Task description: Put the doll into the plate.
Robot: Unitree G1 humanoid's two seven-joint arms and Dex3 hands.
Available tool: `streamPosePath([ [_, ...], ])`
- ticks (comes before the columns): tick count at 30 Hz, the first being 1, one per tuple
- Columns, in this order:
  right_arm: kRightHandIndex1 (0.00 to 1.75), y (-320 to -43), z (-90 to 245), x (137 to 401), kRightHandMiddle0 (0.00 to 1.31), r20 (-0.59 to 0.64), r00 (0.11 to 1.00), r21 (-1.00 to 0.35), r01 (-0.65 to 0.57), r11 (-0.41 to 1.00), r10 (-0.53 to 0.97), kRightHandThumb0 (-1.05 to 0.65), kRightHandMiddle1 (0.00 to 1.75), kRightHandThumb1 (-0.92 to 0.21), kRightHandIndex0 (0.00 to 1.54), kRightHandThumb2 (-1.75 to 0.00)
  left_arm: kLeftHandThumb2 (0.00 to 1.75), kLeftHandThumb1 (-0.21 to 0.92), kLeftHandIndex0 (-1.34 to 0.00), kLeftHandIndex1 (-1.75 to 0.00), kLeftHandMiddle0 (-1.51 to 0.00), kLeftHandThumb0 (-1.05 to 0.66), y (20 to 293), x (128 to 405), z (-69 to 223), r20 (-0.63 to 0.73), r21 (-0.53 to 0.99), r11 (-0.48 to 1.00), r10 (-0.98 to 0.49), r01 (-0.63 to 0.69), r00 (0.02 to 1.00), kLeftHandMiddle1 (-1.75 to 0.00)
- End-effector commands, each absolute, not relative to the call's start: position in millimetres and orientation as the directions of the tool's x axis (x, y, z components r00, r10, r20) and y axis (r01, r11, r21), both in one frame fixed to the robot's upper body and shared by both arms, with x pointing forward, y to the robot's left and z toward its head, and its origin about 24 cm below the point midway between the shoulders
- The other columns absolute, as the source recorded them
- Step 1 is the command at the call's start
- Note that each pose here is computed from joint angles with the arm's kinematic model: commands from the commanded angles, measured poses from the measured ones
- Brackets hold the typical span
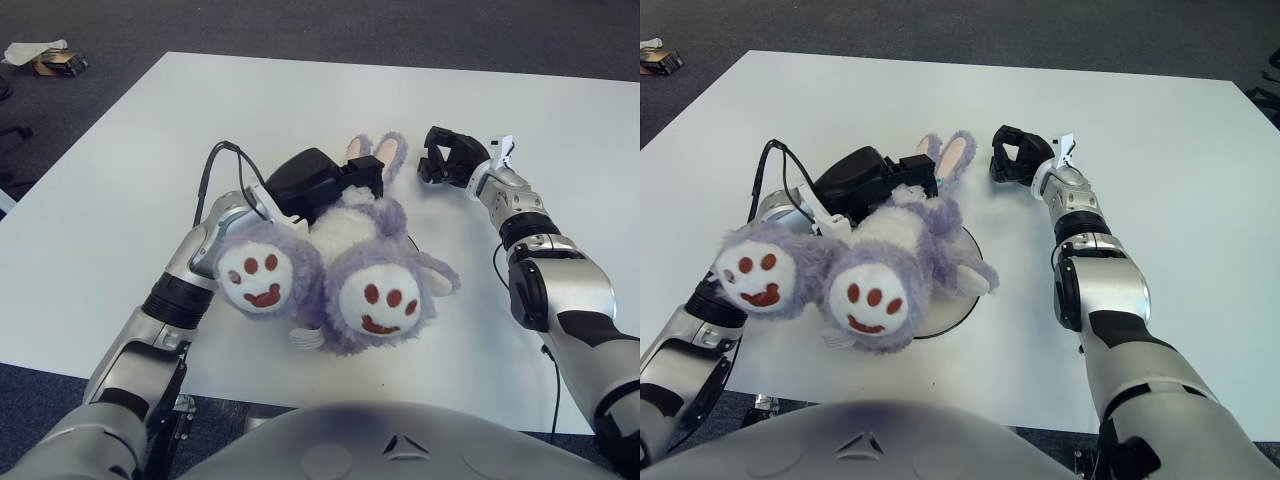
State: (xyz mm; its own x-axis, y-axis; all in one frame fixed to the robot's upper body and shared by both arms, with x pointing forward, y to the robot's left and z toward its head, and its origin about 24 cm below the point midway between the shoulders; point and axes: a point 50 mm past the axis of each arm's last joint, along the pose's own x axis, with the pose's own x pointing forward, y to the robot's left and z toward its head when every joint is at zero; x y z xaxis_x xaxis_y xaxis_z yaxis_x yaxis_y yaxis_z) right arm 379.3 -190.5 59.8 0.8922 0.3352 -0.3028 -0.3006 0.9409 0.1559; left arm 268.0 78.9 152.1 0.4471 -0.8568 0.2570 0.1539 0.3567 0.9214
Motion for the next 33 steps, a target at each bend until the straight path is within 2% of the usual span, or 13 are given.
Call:
streamPosePath([
  [1,1.75,-197.2,-12.3,336.6,0.64,-0.571,0.771,0.174,-0.221,0.960,0.281,-0.01,1.75,-0.11,0.65,-1.55,1.64,0.06,-0.84,-1.75,-1.33,-0.60,76.7,268.6,155.7,0.270,0.926,0.357,-0.857,0.126,0.439,-1.75],
  [14,1.75,-198.0,-14.4,334.7,0.65,-0.567,0.772,0.180,-0.224,0.958,0.287,-0.01,1.75,-0.09,0.66,-1.57,1.49,0.17,-0.73,-1.75,-1.33,-0.54,75.3,268.7,150.1,0.232,0.938,0.324,-0.853,0.126,0.468,-1.75],
  [25,1.75,-199.5,-13.6,334.4,0.68,-0.554,0.777,0.176,-0.241,0.954,0.299,-0.01,1.75,-0.06,0.69,-1.61,1.35,0.28,-0.64,-1.75,-1.20,-0.50,74.5,269.0,147.9,0.205,0.947,0.298,-0.848,0.120,0.488,-1.75],
  [33,1.75,-202.3,-11.0,334.8,0.66,-0.545,0.775,0.163,-0.277,0.947,0.320,-0.01,1.75,-0.08,0.67,-1.59,1.13,0.45,-0.50,-1.75,-1.02,-0.44,70.0,266.7,146.1,0.235,0.933,0.340,-0.826,0.122,0.512,-1.75],
])
